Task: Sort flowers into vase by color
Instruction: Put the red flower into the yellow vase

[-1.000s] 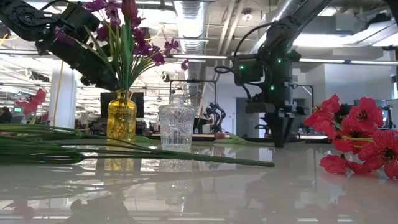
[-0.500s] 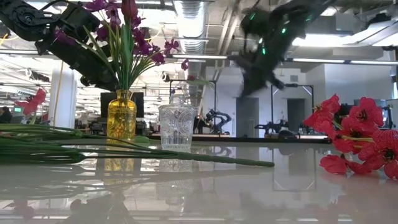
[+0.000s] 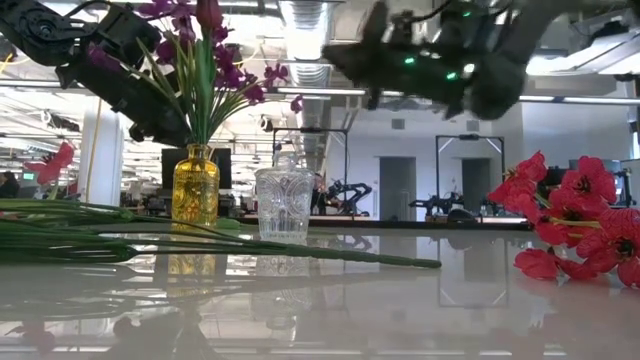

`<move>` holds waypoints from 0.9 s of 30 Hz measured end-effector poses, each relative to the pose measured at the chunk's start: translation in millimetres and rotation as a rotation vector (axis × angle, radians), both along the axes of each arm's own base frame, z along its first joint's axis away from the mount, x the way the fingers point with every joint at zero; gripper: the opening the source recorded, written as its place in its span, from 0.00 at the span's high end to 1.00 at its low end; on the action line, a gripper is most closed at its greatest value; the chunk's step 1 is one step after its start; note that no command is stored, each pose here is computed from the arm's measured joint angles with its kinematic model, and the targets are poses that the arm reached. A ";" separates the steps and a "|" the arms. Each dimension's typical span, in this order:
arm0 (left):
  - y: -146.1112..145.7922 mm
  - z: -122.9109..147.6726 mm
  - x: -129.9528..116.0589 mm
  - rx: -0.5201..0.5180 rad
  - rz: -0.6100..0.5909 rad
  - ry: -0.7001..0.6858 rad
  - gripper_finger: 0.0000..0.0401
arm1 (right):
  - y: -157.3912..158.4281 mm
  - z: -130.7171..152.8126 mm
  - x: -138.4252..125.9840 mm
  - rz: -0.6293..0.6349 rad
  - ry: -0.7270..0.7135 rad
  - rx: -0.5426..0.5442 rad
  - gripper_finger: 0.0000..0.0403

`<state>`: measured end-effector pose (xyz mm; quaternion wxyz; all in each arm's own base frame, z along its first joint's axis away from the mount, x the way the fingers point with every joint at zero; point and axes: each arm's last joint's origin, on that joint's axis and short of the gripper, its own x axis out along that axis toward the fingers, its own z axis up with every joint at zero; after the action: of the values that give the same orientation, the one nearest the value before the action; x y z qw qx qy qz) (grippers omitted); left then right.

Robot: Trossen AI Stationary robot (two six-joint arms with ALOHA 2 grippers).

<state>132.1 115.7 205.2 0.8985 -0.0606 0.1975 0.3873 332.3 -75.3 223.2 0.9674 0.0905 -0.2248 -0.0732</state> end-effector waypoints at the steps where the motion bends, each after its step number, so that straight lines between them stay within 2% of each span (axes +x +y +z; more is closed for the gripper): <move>1: -0.2 -0.4 0.0 -0.004 0.000 0.003 1.00 | 3.1 -2.6 11.0 0.005 -0.030 -0.032 0.96; 4: -0.3 -1.2 -0.4 0.006 -0.005 0.026 1.00 | 7.6 -6.1 45.3 0.025 -0.087 -0.095 0.96; 6: -0.6 -1.7 -0.8 0.020 -0.018 0.051 1.00 | 4.6 -11.8 67.4 0.061 -0.076 -0.119 0.96; 10: -1.1 -1.6 -2.8 0.042 0.001 0.085 1.00 | -6.3 -15.1 92.6 0.169 -0.133 -0.121 0.96; 13: -2.9 -1.0 -9.2 0.065 0.072 0.174 1.00 | -16.3 -15.7 93.9 0.172 -0.136 -0.111 0.96; 18: -5.6 4.2 -14.7 0.067 0.138 0.147 1.00 | -30.3 -23.8 86.2 0.139 -0.104 -0.101 0.96; 22: -8.8 -5.1 -18.1 -0.044 0.187 0.171 1.00 | -34.1 -29.6 81.8 0.129 -0.083 -0.094 0.96; 27: -16.4 -20.6 -11.5 -0.133 0.118 0.293 1.00 | -32.1 -37.2 84.1 0.122 -0.062 -0.117 0.96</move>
<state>120.6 99.4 184.6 0.8299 -0.0745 0.3476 0.4300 416.4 -107.4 186.0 0.9663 0.0493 -0.2524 0.0020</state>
